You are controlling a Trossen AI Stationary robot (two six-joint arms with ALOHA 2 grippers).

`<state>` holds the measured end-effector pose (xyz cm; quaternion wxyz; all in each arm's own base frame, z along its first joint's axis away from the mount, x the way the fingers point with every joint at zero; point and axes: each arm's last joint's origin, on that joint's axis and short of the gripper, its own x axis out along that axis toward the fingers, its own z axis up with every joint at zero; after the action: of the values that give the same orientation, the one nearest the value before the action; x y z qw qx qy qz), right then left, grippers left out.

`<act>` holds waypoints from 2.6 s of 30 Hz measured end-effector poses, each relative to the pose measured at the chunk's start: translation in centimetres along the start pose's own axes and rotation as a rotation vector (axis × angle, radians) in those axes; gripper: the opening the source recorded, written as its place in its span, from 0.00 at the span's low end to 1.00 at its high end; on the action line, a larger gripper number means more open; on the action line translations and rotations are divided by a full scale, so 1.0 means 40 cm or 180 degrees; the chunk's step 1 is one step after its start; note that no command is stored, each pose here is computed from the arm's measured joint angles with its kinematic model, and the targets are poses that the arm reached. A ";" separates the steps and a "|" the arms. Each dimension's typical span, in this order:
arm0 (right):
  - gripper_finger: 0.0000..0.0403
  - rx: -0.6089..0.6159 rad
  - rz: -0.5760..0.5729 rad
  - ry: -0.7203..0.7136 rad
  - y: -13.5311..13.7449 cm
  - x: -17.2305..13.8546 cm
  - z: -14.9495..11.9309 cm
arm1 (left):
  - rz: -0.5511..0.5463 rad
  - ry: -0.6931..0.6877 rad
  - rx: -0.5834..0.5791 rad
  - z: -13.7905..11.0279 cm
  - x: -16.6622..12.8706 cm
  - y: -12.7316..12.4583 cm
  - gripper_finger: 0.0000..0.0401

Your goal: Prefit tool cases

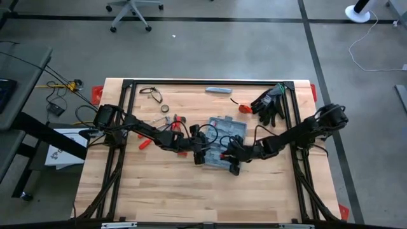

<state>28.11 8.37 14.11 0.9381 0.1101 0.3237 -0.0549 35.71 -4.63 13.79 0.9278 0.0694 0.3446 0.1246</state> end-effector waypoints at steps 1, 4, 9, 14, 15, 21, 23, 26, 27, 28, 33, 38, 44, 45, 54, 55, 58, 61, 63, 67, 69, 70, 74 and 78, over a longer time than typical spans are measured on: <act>0.18 0.0001 0.0005 -0.0007 0.001 0.005 -0.002 | 0.0000 -0.0001 0.0000 0.000 0.000 0.000 0.53; 0.18 0.0002 -0.0025 0.0054 -0.001 0.018 -0.014 | 0.0001 -0.0003 -0.0004 0.000 0.000 0.000 0.53; 0.18 -0.0007 -0.0064 0.0110 -0.004 0.033 -0.027 | 0.0001 -0.0004 -0.0004 0.001 0.000 0.000 0.53; 0.18 -0.0013 -0.0105 0.0175 -0.007 0.040 -0.037 | -0.0015 -0.0106 -0.0066 0.008 0.000 -0.002 0.53; 0.18 0.0001 -0.0117 0.0191 -0.008 0.040 -0.038 | -0.0033 -0.0144 -0.0079 0.011 -0.001 -0.003 0.53; 0.18 0.0009 -0.0207 0.0384 -0.015 0.039 -0.052 | -0.0144 -0.0301 -0.0049 0.024 -0.004 -0.012 0.53; 0.18 0.0014 -0.0238 0.0438 -0.017 0.038 -0.056 | -0.0151 -0.0300 -0.0048 0.024 -0.005 -0.013 0.53; 0.18 0.0012 -0.0254 0.0471 -0.018 0.037 -0.058 | -0.0147 -0.0291 -0.0045 0.023 -0.004 -0.012 0.53; 0.18 0.0012 -0.0254 0.0470 -0.018 0.037 -0.058 | -0.0147 -0.0291 -0.0045 0.023 -0.004 -0.012 0.53; 0.18 0.0013 -0.0257 0.0468 -0.018 0.037 -0.058 | -0.0147 -0.0291 -0.0044 0.023 -0.004 -0.012 0.53; 0.26 0.0064 -0.0289 0.0466 -0.019 0.036 -0.059 | -0.0147 -0.0286 -0.0041 0.023 -0.004 -0.012 0.53; 0.39 0.0080 -0.0305 0.0494 -0.020 0.036 -0.062 | -0.0147 -0.0284 -0.0039 0.022 -0.004 -0.012 0.53; 0.40 0.0041 -0.0250 0.0488 -0.011 0.035 -0.065 | -0.0148 -0.0283 -0.0039 0.022 -0.004 -0.012 0.53; 0.40 0.0041 -0.0249 0.0487 -0.011 0.035 -0.065 | -0.0148 -0.0282 -0.0038 0.022 -0.004 -0.012 0.53; 0.40 0.0036 -0.0241 0.0477 -0.011 0.035 -0.065 | -0.0480 -0.0430 -0.0010 0.034 -0.005 -0.020 0.53; 0.40 0.0035 -0.0240 0.0476 -0.011 0.035 -0.065 | -0.0587 -0.0517 0.0011 0.039 -0.004 -0.024 0.53; 0.40 0.0032 -0.0240 0.0473 -0.011 0.035 -0.064 | -0.0710 -0.0703 0.0049 0.046 0.005 -0.031 0.53; 0.40 0.0028 -0.0237 0.0469 -0.010 0.035 -0.064 | -0.0791 -0.0736 0.0057 0.046 0.022 -0.030 0.52; 0.40 0.0027 -0.0238 0.0461 -0.010 0.035 -0.064 | -0.0874 -0.0801 0.0021 0.055 0.036 -0.028 0.50; 0.40 -0.0015 -0.0241 0.0454 -0.011 0.035 -0.064 | -0.0940 -0.0711 0.0058 0.048 0.070 -0.038 0.43; 0.40 -0.0014 -0.0249 0.0436 -0.011 0.036 -0.062 | -0.0943 -0.0736 0.0105 0.054 0.083 -0.045 0.38; 0.40 -0.0018 -0.0261 0.0438 -0.011 0.035 -0.063 | -0.0944 -0.0719 0.0121 0.053 0.090 -0.048 0.34; 0.40 -0.0020 -0.0292 0.0418 -0.012 0.035 -0.062 | -0.0993 -0.0746 0.0175 0.059 0.103 -0.055 0.12; 0.40 -0.0021 -0.0302 0.0416 -0.012 0.035 -0.062 | -0.1083 -0.0782 0.0223 0.067 0.107 -0.052 0.03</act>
<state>27.65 8.46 11.23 0.9117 0.0948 0.3892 -0.0910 40.99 -5.55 12.67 0.9676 0.0570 0.2398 -0.0554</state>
